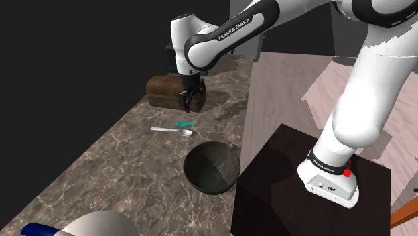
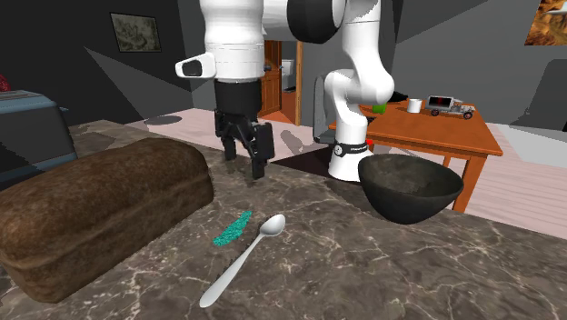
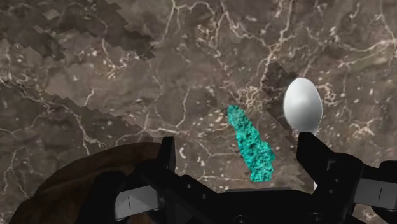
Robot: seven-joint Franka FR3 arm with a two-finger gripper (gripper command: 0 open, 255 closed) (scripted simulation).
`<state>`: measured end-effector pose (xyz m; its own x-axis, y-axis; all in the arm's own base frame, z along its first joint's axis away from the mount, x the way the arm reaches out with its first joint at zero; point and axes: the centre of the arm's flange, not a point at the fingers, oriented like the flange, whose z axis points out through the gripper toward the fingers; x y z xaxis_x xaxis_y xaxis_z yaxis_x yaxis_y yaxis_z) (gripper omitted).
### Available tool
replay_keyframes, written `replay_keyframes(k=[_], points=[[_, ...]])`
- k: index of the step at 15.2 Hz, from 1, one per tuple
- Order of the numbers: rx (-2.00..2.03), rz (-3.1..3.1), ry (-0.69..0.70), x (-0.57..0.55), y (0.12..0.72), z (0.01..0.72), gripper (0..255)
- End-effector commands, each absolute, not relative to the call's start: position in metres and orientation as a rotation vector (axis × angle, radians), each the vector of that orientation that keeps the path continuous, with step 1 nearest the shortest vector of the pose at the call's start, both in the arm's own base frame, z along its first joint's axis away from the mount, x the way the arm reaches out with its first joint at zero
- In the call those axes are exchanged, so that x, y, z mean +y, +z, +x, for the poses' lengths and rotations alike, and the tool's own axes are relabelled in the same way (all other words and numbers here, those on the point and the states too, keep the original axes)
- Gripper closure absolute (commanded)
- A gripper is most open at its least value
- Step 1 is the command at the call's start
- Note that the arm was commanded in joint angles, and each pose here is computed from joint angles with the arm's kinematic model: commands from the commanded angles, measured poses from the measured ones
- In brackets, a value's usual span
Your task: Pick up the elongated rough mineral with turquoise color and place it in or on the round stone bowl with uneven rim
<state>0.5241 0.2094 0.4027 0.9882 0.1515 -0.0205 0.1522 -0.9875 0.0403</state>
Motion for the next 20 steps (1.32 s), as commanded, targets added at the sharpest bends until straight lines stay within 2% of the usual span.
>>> replay_keyframes(k=[1, 5, 13, 20], points=[[0.254, 3.085, -0.017, 0.226, 0.389, 0.54, 0], [0.289, 3.074, 0.0, 0.257, 0.361, 0.572, 0], [0.29, 3.073, 0.0, 0.255, 0.32, 0.573, 0], [0.29, 3.073, 0.0, 0.255, 0.32, 0.573, 0]])
